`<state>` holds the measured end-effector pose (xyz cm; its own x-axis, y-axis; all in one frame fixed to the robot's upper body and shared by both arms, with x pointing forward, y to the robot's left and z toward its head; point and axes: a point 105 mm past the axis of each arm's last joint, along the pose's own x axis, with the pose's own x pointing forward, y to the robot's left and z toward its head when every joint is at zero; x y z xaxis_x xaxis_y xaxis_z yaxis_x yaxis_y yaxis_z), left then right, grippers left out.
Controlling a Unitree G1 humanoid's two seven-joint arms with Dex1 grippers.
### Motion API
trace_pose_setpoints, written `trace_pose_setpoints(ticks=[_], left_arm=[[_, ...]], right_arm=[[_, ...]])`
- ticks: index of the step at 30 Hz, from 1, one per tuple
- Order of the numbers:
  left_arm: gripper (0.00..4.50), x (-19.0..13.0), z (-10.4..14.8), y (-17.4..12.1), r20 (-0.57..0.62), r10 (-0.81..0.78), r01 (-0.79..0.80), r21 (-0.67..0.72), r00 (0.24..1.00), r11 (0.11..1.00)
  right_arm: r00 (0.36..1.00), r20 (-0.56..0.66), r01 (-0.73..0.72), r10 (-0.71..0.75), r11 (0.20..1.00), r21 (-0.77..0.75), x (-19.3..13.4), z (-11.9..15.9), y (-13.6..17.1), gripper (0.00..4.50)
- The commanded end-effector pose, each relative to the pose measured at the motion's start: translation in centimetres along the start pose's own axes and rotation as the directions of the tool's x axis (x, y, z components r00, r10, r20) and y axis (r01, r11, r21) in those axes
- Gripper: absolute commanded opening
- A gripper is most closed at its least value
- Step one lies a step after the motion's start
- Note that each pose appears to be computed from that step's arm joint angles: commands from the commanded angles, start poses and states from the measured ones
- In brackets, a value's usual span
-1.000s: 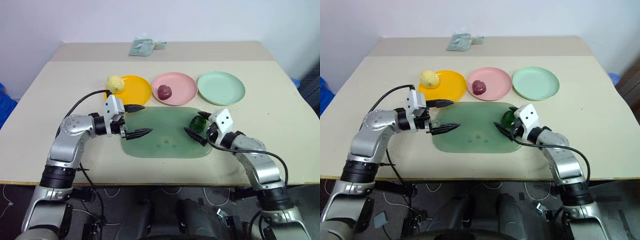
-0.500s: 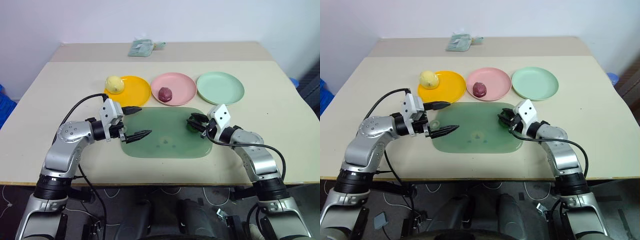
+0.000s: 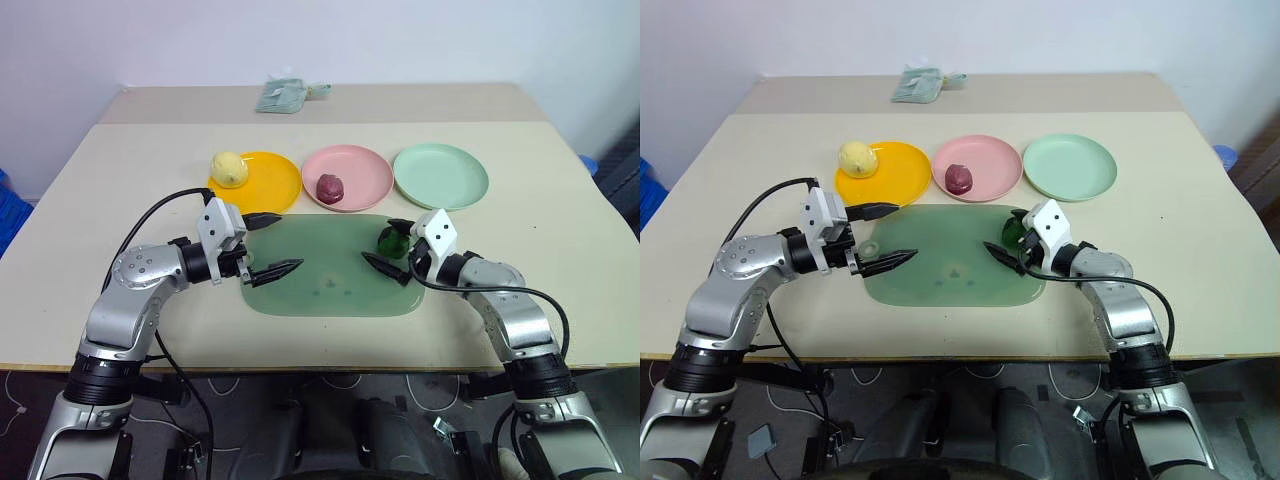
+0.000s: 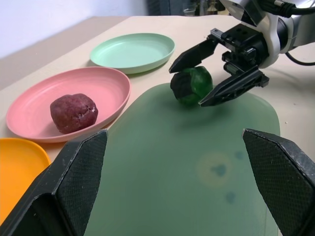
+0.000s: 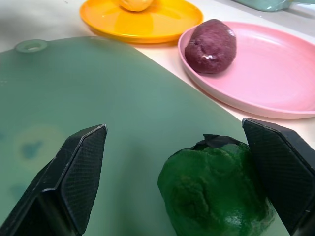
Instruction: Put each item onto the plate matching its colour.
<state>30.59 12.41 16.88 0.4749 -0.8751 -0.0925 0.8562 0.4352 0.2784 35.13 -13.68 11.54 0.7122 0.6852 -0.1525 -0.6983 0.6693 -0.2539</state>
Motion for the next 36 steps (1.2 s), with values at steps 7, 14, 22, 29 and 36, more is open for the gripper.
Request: trace_pose_setpoints(ticks=[7, 14, 22, 29, 36], left_arm=[[4.5, -0.8, 1.5, 0.0, 0.024, 0.031, -0.032, 0.046, 0.999, 0.998], [4.5, -1.0, 1.4, -0.1, 0.021, 0.046, -0.046, 0.038, 0.999, 0.998], [4.5, -0.8, 1.9, -0.1, 0.039, 0.059, -0.06, 0.026, 0.997, 0.998], [4.5, -0.9, 2.0, -0.1, 0.04, 0.066, -0.067, 0.018, 0.997, 0.998], [4.5, -0.6, 2.4, 0.0, 0.055, 0.08, -0.08, 0.008, 0.995, 0.997]], right_arm=[[0.998, -0.063, -0.005, 0.004, 1.0, -0.024, 0.7, -2.2, 0.1, 2.69], [1.0, -0.024, 0.01, -0.011, 0.999, -0.054, 1.2, -1.0, -0.8, 2.42], [0.999, -0.032, 0.016, -0.018, 0.996, -0.088, 1.3, -1.3, -1.0, 1.31], [0.994, 0.091, 0.073, -0.065, 0.993, -0.091, 1.5, 2.6, -3.0, 1.31], [0.948, 0.183, 0.296, -0.262, 0.935, -0.194, 1.7, 7.8, -10.5, 1.31]])
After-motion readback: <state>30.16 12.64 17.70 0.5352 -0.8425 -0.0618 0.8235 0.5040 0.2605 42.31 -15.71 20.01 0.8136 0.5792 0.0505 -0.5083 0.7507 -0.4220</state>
